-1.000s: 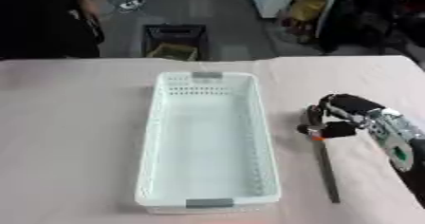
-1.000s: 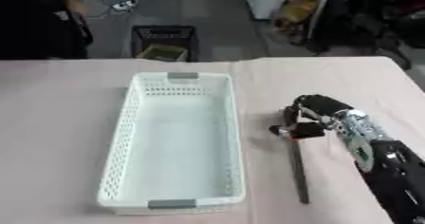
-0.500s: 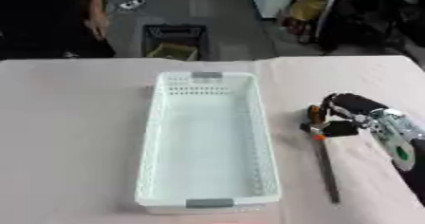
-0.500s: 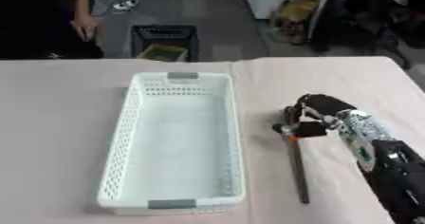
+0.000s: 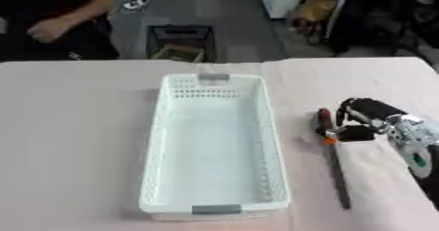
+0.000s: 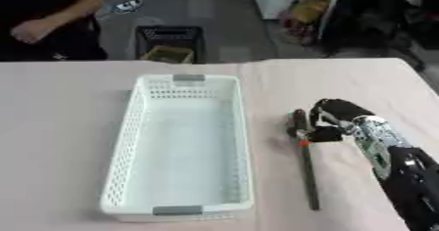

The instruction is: Pick up objects on the table and place them in the box.

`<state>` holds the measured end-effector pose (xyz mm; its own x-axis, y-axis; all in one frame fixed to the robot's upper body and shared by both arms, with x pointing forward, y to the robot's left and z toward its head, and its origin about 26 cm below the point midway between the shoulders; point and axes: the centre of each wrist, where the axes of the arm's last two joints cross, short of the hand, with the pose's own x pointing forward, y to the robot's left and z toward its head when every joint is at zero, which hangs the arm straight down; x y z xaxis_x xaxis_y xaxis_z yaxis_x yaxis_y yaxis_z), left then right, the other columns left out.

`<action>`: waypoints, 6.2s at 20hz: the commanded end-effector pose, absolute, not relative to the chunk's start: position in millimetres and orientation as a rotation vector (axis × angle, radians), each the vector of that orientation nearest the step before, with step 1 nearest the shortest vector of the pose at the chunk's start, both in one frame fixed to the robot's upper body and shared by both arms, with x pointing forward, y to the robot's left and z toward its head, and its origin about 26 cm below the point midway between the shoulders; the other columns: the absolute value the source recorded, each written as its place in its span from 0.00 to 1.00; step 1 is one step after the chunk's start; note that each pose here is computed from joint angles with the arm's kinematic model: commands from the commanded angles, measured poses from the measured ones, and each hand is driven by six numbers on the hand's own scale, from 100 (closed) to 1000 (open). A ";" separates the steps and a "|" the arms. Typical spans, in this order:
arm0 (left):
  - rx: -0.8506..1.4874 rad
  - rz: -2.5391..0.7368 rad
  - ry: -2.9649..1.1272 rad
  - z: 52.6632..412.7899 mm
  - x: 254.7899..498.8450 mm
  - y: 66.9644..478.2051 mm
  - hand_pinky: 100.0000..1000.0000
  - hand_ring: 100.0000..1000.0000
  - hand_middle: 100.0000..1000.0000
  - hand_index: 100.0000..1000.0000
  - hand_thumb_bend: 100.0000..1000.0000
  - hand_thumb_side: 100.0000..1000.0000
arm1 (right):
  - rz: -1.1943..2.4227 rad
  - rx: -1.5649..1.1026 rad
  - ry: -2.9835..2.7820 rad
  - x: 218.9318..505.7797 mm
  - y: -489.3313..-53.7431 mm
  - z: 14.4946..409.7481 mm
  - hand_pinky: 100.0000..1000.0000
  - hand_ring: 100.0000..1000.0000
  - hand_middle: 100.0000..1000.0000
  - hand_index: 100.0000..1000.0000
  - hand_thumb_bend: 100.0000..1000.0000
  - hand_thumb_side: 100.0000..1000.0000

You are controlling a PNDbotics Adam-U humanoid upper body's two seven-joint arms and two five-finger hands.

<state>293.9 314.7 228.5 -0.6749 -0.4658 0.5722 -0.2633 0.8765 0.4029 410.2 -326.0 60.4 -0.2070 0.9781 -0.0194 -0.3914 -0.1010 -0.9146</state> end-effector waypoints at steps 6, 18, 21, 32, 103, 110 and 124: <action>0.530 -0.392 -2.366 236.0 292.4 314.2 0.61 0.65 0.65 0.79 0.17 1.00 | 1.556 -0.881 -0.975 421.1 -326.5 63.9 0.49 0.64 0.61 0.58 0.54 0.92; 0.527 -0.390 -2.364 235.5 292.5 313.6 0.61 0.65 0.65 0.79 0.17 1.00 | 1.573 -0.915 -0.983 432.7 -313.9 64.7 0.49 0.64 0.62 0.58 0.50 0.93; 0.527 -0.389 -2.364 235.4 292.5 313.5 0.61 0.65 0.65 0.79 0.17 1.00 | 1.577 -0.931 -0.988 435.8 -311.3 68.0 0.49 0.65 0.62 0.58 0.48 0.93; 0.525 -0.389 -2.365 235.4 292.6 313.4 0.61 0.65 0.65 0.79 0.16 1.00 | 1.571 -0.972 -0.987 441.4 -308.6 72.7 0.49 0.65 0.62 0.58 0.40 0.91; 0.517 -0.387 -2.366 235.1 292.7 312.9 0.62 0.65 0.66 0.79 0.16 1.00 | 1.637 -1.009 -0.855 434.0 -313.5 49.8 0.48 0.59 0.53 0.47 0.00 0.27; 0.516 -0.387 -2.367 235.3 292.8 312.9 0.62 0.65 0.66 0.79 0.16 1.00 | 1.616 -1.026 -0.868 433.5 -314.9 50.7 0.32 0.44 0.39 0.43 0.00 0.21; 0.517 -0.388 -2.367 235.4 292.8 312.8 0.62 0.65 0.66 0.79 0.16 1.00 | 1.589 -1.049 -0.881 433.6 -316.5 54.7 0.28 0.37 0.26 0.48 0.00 0.26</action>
<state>294.1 313.6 227.1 -0.6763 -0.4583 0.5767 -0.2584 0.8808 0.3968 433.0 -304.0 45.7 -0.1535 0.9713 -0.1814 -0.3501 -0.2251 -0.9093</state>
